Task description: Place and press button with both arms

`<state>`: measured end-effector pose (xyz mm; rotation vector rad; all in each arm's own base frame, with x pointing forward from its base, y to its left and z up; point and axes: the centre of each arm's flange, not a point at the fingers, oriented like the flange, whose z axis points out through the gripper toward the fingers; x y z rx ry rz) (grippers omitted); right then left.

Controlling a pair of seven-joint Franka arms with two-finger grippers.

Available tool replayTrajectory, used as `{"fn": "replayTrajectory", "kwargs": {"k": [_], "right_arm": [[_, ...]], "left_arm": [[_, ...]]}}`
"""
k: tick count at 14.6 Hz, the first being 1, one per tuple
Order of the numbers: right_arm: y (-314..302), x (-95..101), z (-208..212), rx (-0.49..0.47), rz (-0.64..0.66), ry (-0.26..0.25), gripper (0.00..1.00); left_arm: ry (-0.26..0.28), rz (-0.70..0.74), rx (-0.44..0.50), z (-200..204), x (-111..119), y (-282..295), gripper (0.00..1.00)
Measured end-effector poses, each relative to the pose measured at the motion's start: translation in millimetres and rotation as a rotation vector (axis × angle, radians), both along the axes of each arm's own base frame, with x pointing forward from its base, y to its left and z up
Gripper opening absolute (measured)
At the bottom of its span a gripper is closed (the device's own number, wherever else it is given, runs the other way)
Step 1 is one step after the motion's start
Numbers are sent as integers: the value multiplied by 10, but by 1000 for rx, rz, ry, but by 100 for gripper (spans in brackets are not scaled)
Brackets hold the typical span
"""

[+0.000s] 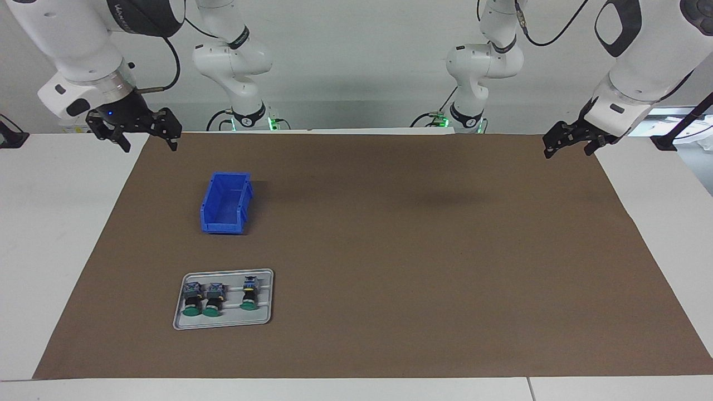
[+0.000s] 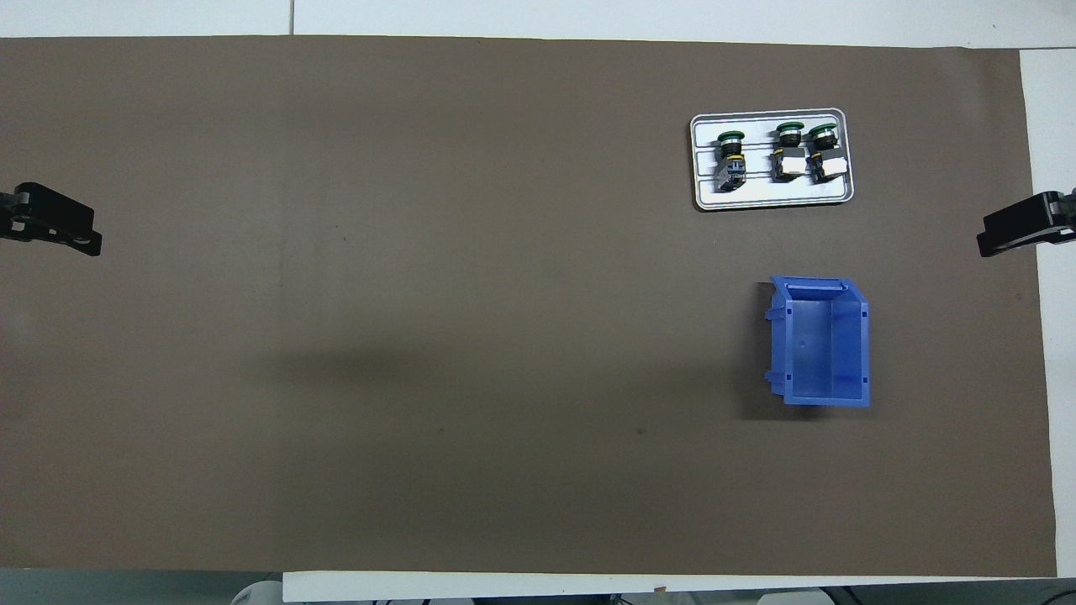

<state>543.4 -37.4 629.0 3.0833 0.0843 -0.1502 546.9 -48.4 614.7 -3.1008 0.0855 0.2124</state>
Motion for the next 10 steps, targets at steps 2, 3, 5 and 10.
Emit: {"fn": "replayTrajectory", "kwargs": {"k": [2, 3, 5, 10], "right_arm": [[0, 0, 1, 0, 0, 0, 100], [0, 0, 1, 0, 0, 0, 100], [-1, 0, 1, 0, 0, 0, 100], [16, 5, 5, 14, 16, -4, 100]], "left_arm": [[0, 0, 0, 0, 0, 0, 100], [0, 0, 0, 0, 0, 0, 100], [0, 0, 0, 0, 0, 0, 100], [1, 2, 0, -2, -1, 8, 100]]}}
